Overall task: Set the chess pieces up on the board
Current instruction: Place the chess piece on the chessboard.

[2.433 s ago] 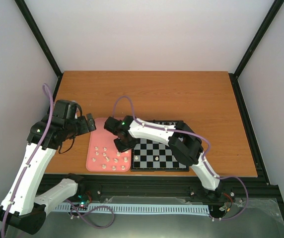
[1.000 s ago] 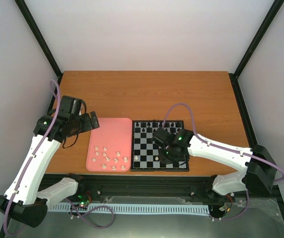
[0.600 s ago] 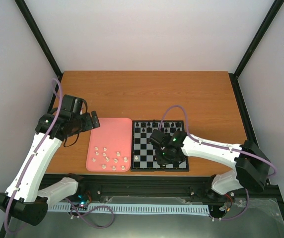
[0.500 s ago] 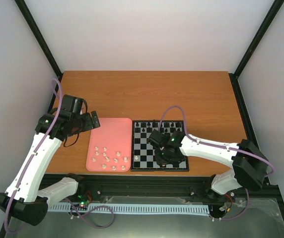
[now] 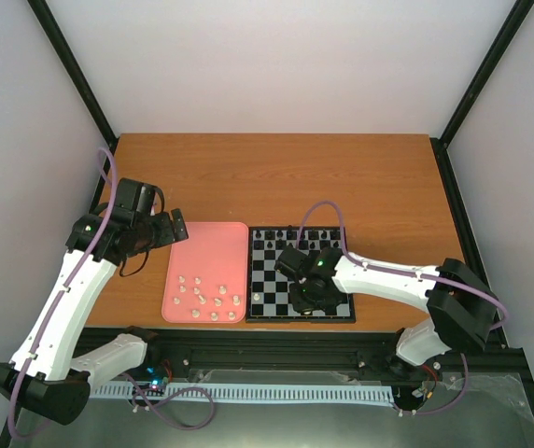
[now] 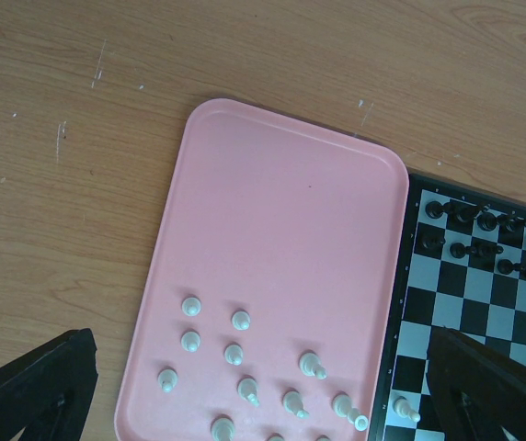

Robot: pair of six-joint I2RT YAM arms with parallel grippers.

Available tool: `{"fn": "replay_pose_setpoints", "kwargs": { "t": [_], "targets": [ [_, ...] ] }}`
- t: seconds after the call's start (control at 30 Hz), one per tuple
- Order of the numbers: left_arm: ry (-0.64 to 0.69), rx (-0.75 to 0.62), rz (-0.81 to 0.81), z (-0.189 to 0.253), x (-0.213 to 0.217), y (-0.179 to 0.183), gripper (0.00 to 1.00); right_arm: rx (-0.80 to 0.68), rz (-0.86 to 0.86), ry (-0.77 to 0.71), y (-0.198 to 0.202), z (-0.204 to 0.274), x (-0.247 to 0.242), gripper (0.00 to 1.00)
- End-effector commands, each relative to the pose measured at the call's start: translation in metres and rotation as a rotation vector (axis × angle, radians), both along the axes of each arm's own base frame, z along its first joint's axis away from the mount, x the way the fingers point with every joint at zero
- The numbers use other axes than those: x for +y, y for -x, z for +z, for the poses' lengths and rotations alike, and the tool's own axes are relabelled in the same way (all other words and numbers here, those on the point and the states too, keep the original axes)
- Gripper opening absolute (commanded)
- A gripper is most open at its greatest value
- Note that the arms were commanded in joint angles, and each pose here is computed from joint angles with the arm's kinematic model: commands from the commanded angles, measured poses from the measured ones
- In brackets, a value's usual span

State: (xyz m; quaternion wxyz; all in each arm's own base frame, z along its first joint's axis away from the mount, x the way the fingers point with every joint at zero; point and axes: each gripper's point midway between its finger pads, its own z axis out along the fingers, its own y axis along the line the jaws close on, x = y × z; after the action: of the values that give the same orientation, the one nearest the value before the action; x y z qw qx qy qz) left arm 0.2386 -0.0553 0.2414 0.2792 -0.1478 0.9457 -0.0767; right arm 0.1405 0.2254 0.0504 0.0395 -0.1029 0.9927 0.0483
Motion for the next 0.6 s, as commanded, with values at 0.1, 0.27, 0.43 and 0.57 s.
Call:
{"fn": "replay_pose_setpoints", "kwargs": {
  "t": [0.1,0.27,0.43,0.57],
  "targets": [
    [0.020,-0.042,0.002,0.012,-0.002,-0.004,1.00,-0.003,0.005,0.026,0.000,-0.007,-0.003,0.09],
    [0.021,-0.041,0.001,0.011,-0.002,-0.004,1.00,-0.003,0.008,0.026,0.000,-0.006,-0.003,0.27],
    [0.020,-0.043,0.001,0.012,-0.002,-0.004,1.00,-0.024,0.010,0.006,-0.004,0.006,0.000,0.44],
    [0.024,-0.046,0.003,0.013,-0.002,-0.004,1.00,-0.062,0.009,-0.021,-0.011,0.028,0.006,0.54]
  ]
}}
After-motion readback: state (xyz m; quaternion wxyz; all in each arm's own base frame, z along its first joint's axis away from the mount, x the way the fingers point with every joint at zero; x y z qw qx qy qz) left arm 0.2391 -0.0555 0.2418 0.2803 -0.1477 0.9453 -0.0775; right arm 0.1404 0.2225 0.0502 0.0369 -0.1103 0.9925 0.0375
